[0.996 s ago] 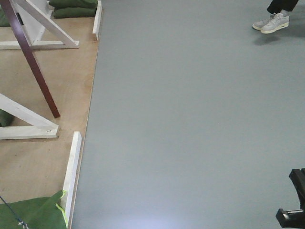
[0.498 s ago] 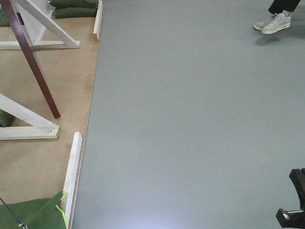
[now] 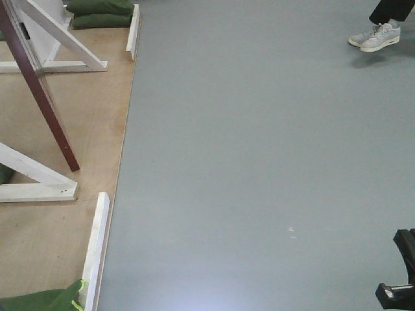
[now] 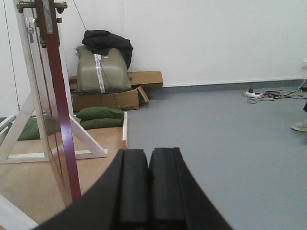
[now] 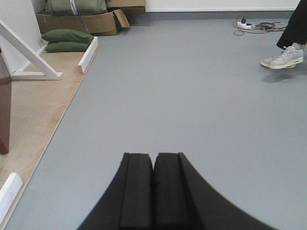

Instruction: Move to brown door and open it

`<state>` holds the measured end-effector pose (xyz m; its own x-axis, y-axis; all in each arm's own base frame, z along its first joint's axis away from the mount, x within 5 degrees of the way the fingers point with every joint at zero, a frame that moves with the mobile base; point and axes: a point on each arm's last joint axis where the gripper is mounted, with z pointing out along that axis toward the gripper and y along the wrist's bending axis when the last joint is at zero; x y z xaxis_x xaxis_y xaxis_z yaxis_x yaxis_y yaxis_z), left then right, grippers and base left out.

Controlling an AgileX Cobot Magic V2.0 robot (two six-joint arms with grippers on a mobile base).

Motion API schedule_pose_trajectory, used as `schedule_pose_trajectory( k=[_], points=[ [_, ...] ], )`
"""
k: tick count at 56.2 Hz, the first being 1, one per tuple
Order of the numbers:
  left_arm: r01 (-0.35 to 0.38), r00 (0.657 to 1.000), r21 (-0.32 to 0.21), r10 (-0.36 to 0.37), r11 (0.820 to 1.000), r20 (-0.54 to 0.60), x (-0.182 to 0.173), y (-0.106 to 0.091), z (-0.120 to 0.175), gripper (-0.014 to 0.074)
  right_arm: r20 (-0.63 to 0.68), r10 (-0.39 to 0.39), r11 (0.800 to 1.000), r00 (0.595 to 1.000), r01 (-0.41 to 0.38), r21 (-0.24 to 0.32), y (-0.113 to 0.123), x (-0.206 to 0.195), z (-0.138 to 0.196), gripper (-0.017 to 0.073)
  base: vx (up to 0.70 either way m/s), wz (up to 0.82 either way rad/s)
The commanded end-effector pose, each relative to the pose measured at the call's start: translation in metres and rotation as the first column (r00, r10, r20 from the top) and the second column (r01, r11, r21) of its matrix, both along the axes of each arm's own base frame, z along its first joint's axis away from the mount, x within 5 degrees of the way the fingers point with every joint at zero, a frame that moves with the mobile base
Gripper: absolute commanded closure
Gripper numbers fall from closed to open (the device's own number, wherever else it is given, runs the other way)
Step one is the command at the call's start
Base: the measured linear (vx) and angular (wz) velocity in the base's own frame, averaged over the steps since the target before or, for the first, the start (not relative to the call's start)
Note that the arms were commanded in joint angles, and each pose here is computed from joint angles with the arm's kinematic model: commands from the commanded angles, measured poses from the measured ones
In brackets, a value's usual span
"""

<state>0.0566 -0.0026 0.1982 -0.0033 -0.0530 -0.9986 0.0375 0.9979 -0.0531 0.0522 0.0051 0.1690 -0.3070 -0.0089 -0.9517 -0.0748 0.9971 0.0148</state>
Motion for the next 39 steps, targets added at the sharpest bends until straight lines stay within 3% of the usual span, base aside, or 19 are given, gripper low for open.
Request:
schedule_pose_trajectory(
  k=[1, 39],
  points=[
    [-0.009, 0.995, -0.021, 0.011, 1.000, 0.104, -0.0023, 0.0011, 0.0131, 0.0597, 0.082, -0.001, 1.000, 0.997, 0.002, -0.007, -0.0004, 0.0017, 0.0061, 0.0559, 0.21, 0.01],
    [-0.009, 0.995, -0.021, 0.011, 1.000, 0.104, -0.0023, 0.0011, 0.0131, 0.0597, 0.082, -0.001, 1.000, 0.997, 0.002, -0.007, -0.0004, 0.0017, 0.0061, 0.0559, 0.25, 0.09]
  ],
)
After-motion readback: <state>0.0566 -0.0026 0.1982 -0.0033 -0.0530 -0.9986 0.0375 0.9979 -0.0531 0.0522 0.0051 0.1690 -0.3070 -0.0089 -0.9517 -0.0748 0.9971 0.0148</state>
